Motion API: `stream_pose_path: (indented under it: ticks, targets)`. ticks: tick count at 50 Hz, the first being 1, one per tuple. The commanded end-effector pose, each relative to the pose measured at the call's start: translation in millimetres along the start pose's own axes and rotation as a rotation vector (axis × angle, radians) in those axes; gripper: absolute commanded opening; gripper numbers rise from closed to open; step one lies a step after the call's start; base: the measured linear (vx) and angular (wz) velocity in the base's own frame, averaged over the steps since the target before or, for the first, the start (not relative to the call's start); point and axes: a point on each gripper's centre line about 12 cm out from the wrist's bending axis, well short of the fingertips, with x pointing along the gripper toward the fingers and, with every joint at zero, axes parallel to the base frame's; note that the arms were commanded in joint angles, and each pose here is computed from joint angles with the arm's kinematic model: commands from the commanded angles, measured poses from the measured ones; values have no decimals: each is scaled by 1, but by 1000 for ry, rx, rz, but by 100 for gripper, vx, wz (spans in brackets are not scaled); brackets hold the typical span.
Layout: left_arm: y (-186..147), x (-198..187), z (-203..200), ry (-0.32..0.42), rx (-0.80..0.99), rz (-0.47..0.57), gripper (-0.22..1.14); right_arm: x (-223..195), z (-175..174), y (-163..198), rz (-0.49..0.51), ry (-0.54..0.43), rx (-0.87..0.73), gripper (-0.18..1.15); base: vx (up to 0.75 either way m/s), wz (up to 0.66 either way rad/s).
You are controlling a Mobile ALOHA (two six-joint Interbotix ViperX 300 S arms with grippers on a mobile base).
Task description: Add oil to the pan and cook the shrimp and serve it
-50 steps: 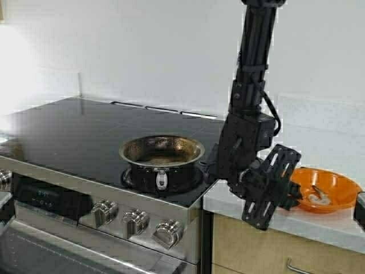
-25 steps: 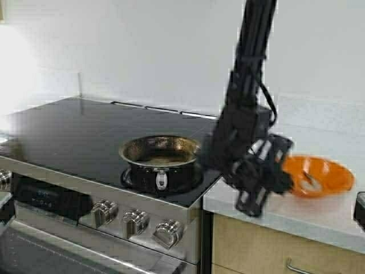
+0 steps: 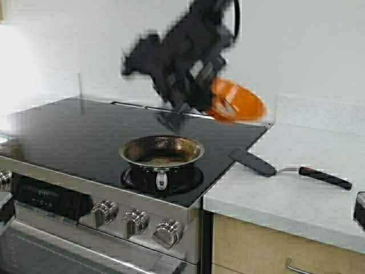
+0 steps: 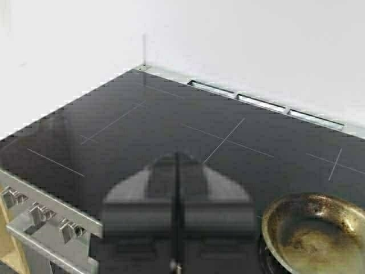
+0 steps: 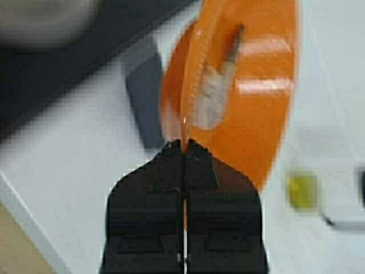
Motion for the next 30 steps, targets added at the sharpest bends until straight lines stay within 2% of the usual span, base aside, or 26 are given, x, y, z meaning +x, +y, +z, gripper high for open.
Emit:
stream_pose_path:
  ticks: [1,7,13,22,27,30]
  targets:
    - [0,1,4,-11,0,0,3,-17,56,-28,63,-115,139,5,0,0]
    - [0,0,5,-15,0,1,3,-17,79,-31,135,-163,198,5,0,0]
    - [0,0,5,-15,0,-1,3,-11,93,-27,290,-182,297,5,0,0]
    - [0,0,5,-17,0,-1,3,20,92,-30,444,-162,408,5,0,0]
    - [0,0,5,-17,0,-1,3,34,95,-37,530,-181,466,5,0,0]
    - [0,0,5,-17,0,-1,3,38,100,-39,618,-208,516,5,0,0]
